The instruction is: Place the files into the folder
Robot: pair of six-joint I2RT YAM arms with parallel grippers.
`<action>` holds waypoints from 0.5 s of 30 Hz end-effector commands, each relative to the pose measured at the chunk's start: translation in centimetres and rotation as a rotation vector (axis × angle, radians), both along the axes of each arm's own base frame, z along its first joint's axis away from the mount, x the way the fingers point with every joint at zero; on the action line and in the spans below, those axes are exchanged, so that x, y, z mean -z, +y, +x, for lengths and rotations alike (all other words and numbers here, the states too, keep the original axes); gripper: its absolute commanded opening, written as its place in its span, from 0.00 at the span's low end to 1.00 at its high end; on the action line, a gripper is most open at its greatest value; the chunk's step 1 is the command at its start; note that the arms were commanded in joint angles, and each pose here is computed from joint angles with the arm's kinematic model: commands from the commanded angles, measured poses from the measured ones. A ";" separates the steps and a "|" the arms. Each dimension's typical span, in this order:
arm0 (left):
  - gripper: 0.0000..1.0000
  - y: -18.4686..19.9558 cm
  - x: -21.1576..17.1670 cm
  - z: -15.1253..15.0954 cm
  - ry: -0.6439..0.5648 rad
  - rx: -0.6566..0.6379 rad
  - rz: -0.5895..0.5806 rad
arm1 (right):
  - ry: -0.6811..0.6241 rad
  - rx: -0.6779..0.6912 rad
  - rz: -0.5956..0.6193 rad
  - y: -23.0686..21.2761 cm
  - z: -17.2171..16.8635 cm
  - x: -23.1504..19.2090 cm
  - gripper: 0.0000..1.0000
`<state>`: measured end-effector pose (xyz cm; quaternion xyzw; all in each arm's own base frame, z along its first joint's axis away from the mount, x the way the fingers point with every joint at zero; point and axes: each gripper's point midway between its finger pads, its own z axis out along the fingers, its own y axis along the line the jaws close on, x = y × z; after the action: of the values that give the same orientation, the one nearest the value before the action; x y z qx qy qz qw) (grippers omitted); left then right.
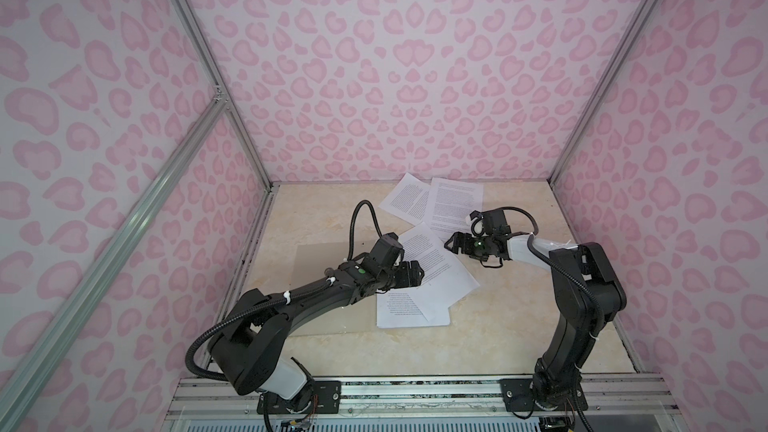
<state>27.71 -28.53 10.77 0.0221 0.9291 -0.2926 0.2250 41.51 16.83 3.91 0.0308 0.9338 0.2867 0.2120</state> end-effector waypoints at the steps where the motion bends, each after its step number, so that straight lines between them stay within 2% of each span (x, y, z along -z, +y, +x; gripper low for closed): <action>1: 0.88 0.8 0.2 -2.1 0.027 0.037 -0.005 | 0.124 0.004 -0.012 -0.3 -2.2 2.1 0.91; 8: 0.87 3.3 1.6 -5.1 0.054 0.037 0.023 | 0.159 -0.048 -0.007 0.7 -3.5 2.5 0.91; 11: 0.87 4.5 1.3 -5.4 0.032 0.016 0.054 | 0.189 -0.086 -0.004 1.4 -4.5 3.2 0.91; 15: 0.87 6.6 0.6 -5.1 -0.025 -0.026 0.122 | 0.219 -0.093 0.066 2.2 -5.5 3.4 0.91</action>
<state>22.33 -23.84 10.28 0.0324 0.9360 -0.2741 0.2186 40.17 19.65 3.71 -0.0117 0.9241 0.3307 0.1910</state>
